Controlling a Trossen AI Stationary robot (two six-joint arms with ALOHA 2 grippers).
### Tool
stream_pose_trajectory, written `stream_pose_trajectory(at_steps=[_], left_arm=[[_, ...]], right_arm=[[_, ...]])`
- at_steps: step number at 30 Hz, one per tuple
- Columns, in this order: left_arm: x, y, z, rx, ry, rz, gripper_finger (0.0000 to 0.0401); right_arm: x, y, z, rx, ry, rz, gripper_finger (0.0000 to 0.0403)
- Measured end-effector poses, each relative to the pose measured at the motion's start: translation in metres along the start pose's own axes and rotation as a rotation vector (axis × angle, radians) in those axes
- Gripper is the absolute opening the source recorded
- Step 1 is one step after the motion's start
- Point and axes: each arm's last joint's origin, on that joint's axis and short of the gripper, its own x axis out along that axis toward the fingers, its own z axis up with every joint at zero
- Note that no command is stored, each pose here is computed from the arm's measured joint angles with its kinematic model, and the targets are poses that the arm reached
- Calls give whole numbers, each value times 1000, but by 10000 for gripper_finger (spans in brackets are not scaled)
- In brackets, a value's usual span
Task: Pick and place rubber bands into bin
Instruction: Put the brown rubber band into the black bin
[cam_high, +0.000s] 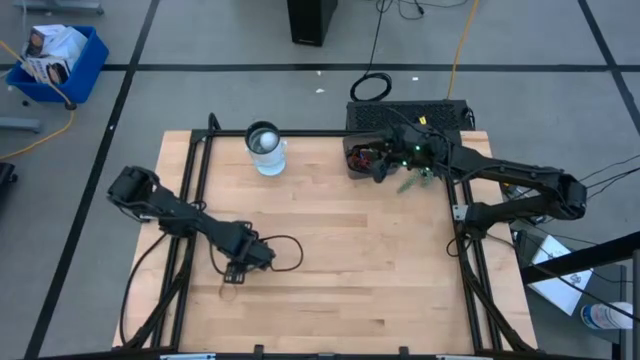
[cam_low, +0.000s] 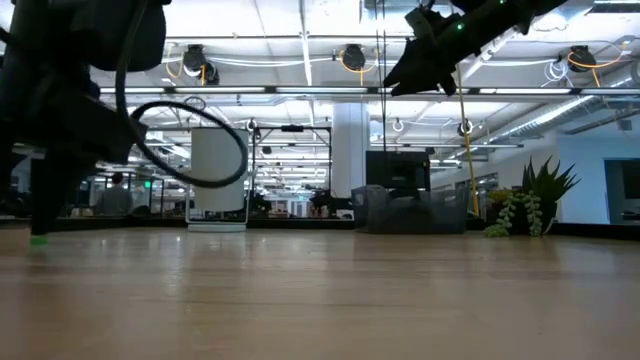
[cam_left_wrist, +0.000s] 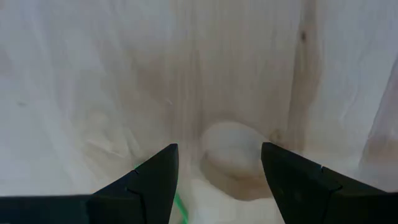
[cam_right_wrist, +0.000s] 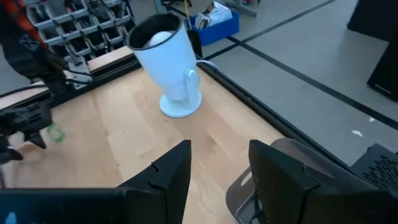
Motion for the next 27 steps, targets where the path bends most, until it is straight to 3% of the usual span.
stream_pose_trajectory(at_steps=[6, 15, 20, 27], left_arm=[[7, 0, 0, 8, 15, -15, 219], [7, -1, 2, -12, -6, -40, 115], [6, 0, -2, -95, 28, -30, 87], [-1, 1, -6, -292, 27, -49, 82]], right_arm=[[-3, 2, 1, -6, -8, 10, 155], [-2, 2, 0, -3, -3, 8, 155], [-2, 2, 0, -3, -2, 8, 155], [-2, 2, 0, -6, -1, 8, 155]])
